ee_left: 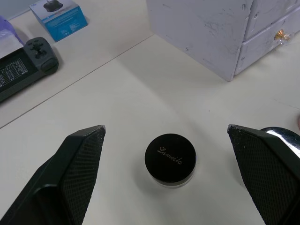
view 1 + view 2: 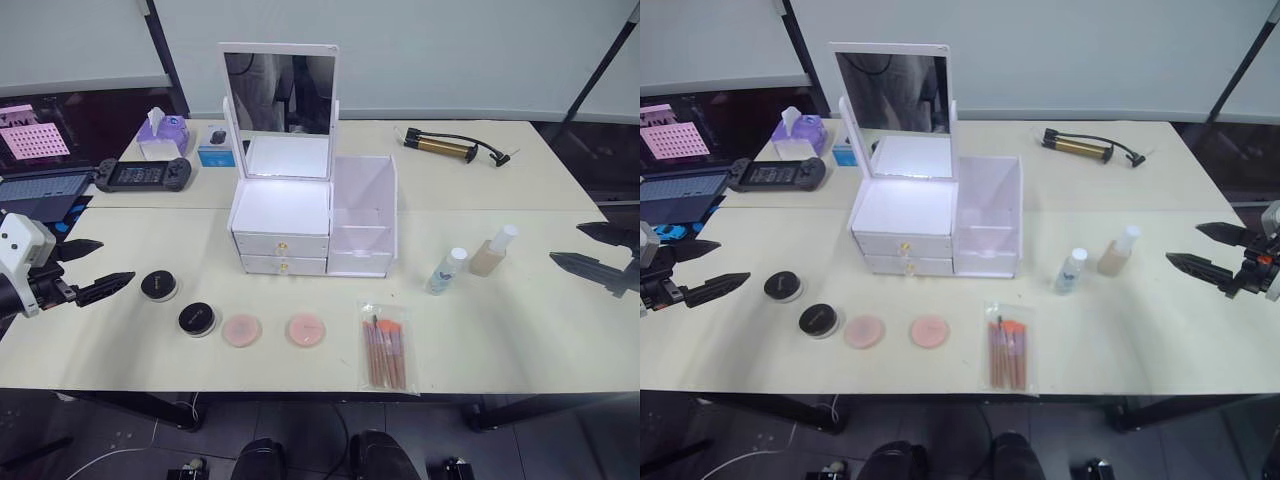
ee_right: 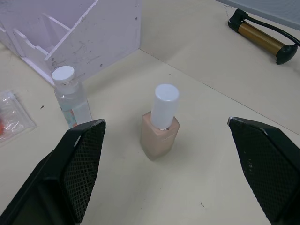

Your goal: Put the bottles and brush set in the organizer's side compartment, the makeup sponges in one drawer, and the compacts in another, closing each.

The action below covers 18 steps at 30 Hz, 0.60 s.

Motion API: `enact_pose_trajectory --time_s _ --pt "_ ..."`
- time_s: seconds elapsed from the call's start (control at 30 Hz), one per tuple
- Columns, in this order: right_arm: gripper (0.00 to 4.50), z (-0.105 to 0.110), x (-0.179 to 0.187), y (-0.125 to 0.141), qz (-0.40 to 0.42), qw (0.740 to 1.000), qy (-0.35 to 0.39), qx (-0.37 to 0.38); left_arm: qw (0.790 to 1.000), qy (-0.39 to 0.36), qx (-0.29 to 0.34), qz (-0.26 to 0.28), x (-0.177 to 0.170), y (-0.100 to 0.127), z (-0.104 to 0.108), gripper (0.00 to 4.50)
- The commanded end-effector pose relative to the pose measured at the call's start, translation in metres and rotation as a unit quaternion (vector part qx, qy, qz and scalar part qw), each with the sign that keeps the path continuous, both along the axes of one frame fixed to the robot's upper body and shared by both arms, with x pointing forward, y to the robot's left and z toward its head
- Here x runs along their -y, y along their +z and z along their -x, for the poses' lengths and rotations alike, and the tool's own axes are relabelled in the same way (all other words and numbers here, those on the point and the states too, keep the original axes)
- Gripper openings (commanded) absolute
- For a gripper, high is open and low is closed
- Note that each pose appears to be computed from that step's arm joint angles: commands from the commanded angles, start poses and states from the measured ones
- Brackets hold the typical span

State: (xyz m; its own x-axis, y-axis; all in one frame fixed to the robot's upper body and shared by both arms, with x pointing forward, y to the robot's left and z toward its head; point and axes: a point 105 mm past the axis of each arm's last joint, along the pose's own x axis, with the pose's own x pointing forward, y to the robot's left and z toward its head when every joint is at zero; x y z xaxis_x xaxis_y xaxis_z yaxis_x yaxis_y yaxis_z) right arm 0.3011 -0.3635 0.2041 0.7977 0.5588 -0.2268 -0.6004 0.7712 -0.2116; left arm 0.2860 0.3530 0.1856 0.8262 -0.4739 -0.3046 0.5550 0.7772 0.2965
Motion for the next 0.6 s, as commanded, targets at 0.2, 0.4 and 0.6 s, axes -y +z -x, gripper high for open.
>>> enact_pose_trajectory --time_s 0.2,0.4,0.6 --pt "4.45 0.003 0.003 0.014 0.007 0.999 -0.001 0.035 1.0 0.007 0.021 0.0 -0.002 0.017 -0.005 4.5" --pt "4.45 0.007 0.01 0.016 0.01 0.999 -0.018 0.043 1.0 0.004 0.026 -0.002 0.003 0.028 -0.014 4.5" --pt "4.45 0.022 0.006 0.014 0.006 0.999 -0.016 0.044 0.992 -0.124 0.018 0.018 0.068 0.051 -0.022 4.5"
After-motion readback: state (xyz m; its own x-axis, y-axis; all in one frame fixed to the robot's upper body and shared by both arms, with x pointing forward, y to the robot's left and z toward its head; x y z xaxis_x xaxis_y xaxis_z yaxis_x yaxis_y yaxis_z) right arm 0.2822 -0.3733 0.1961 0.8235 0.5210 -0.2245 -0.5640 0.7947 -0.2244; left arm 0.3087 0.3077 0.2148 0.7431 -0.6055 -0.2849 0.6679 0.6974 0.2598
